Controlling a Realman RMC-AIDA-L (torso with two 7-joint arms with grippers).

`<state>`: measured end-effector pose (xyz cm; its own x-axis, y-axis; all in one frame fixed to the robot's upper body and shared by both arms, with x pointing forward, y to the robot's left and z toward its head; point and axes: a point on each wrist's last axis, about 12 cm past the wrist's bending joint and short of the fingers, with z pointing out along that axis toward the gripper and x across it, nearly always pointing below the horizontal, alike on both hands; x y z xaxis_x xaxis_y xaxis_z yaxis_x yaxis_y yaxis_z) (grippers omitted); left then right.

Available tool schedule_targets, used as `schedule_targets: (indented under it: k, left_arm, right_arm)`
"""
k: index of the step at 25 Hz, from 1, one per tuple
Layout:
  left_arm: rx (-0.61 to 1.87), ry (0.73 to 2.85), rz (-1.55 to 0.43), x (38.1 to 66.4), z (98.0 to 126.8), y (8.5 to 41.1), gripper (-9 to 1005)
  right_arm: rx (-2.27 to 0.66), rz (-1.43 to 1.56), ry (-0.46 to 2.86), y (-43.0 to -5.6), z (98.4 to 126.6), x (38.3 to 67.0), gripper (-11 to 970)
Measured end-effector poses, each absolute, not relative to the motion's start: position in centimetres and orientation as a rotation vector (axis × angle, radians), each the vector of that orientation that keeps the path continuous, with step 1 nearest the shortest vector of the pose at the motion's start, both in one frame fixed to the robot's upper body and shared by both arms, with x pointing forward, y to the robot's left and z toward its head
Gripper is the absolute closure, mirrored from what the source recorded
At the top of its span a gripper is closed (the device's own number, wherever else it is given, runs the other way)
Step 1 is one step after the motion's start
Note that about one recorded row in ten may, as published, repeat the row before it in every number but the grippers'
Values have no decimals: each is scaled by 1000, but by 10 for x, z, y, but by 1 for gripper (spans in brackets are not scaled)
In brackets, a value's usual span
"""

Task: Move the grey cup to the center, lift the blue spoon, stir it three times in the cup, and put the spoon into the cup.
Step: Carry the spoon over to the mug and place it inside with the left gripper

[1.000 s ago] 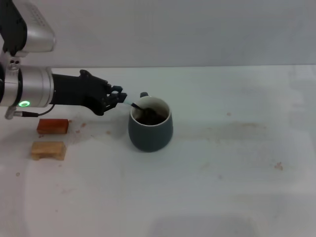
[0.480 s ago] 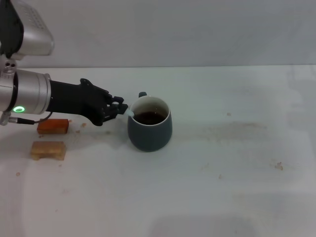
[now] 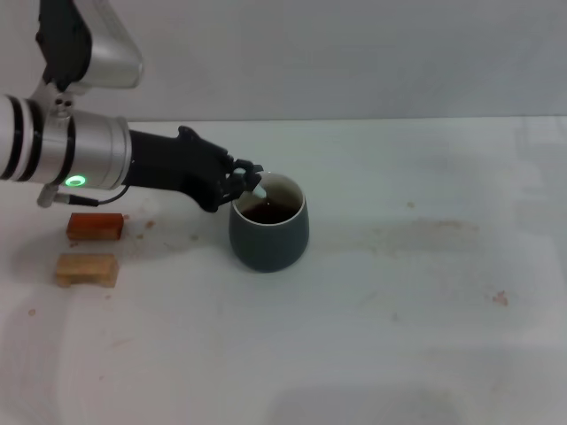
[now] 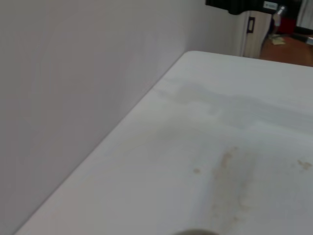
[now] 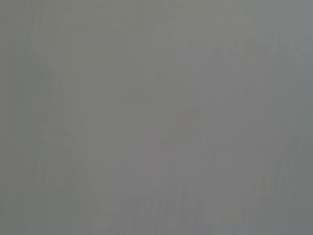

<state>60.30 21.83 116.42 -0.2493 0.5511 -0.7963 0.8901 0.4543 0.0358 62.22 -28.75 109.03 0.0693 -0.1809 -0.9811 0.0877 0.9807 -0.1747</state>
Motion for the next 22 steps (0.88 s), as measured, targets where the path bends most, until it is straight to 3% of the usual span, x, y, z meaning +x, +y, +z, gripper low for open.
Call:
schedule_targets:
  k: [11,22]
  left_arm:
    - [1196,1967,-464,612,1157,224,852]
    - [1204,2016,-489,597,1161,238,852]
  right_arm:
    - [-72,-200,1483,-288,1091,621,414]
    - [-92,-201,1474,-286,1093,623,415]
